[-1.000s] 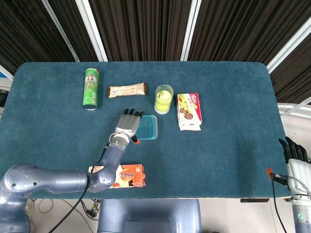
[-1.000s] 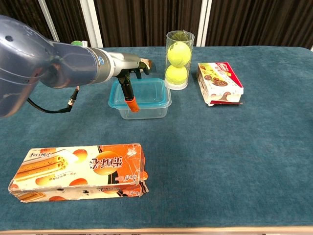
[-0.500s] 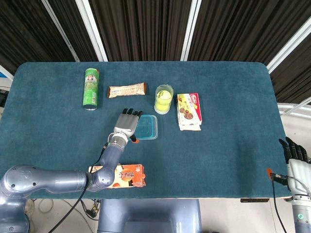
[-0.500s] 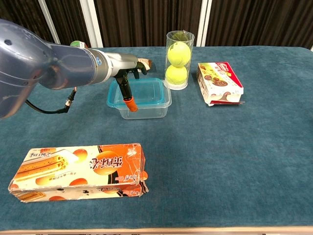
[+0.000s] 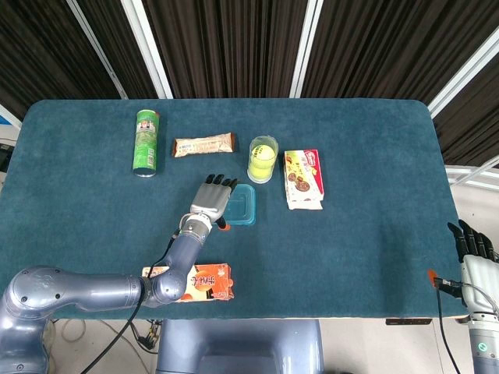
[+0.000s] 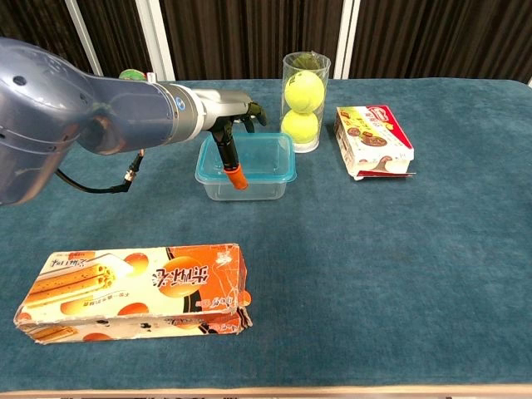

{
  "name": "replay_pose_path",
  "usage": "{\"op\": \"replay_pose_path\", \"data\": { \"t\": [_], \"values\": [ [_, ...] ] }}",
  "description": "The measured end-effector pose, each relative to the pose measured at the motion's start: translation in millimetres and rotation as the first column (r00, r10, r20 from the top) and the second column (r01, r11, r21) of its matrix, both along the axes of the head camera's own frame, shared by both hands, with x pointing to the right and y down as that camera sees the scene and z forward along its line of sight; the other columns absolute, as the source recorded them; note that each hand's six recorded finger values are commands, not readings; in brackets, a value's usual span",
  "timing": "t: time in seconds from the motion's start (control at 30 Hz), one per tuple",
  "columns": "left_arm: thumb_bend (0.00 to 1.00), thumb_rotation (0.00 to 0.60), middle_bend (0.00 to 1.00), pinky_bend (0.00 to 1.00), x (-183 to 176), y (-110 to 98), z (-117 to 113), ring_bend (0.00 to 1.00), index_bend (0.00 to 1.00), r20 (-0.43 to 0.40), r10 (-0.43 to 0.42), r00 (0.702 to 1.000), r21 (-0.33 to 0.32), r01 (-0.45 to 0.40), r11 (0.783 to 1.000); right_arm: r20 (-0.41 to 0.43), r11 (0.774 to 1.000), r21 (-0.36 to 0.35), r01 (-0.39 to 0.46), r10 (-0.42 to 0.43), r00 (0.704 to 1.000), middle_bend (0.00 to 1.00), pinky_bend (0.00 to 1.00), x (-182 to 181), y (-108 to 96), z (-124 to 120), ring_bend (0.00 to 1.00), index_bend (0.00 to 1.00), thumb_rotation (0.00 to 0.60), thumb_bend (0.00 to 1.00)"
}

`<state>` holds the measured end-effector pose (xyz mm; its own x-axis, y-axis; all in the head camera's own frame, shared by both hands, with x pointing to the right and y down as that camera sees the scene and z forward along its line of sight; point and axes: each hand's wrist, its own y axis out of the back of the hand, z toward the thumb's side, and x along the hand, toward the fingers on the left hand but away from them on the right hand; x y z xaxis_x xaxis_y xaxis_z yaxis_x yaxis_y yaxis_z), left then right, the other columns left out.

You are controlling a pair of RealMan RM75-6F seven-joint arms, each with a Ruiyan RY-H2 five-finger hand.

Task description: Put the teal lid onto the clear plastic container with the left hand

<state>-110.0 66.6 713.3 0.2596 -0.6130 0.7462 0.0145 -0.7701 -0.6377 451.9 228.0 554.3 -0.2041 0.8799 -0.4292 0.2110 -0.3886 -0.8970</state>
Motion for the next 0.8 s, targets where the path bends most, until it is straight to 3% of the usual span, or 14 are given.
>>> {"op": "replay_pose_path", "data": {
  "t": [0.37, 0.8],
  "values": [
    [0.3, 0.6, 0.31, 0.0, -7.4, -1.9, 3.9, 0.0, 0.11, 0.024, -0.01, 1.0, -0.001, 0.01, 1.0, 0.0, 1.0, 0.0, -0.003, 0.003, 1.0, 0.0, 0.0, 0.2, -0.1, 0.1, 0.0, 0.1, 0.6, 0.29],
    [0.3, 0.6, 0.31, 0.0, -9.0, -0.1, 7.9, 0.0, 0.11, -0.004, -0.007, 1.0, -0.013, 0.007, 1.0, -0.001, 1.0, -0.001, -0.007, 0.007, 1.0, 0.0, 0.0, 0.7, -0.1, 0.4, 0.0, 0.1, 0.6, 0.29]
  ]
}}
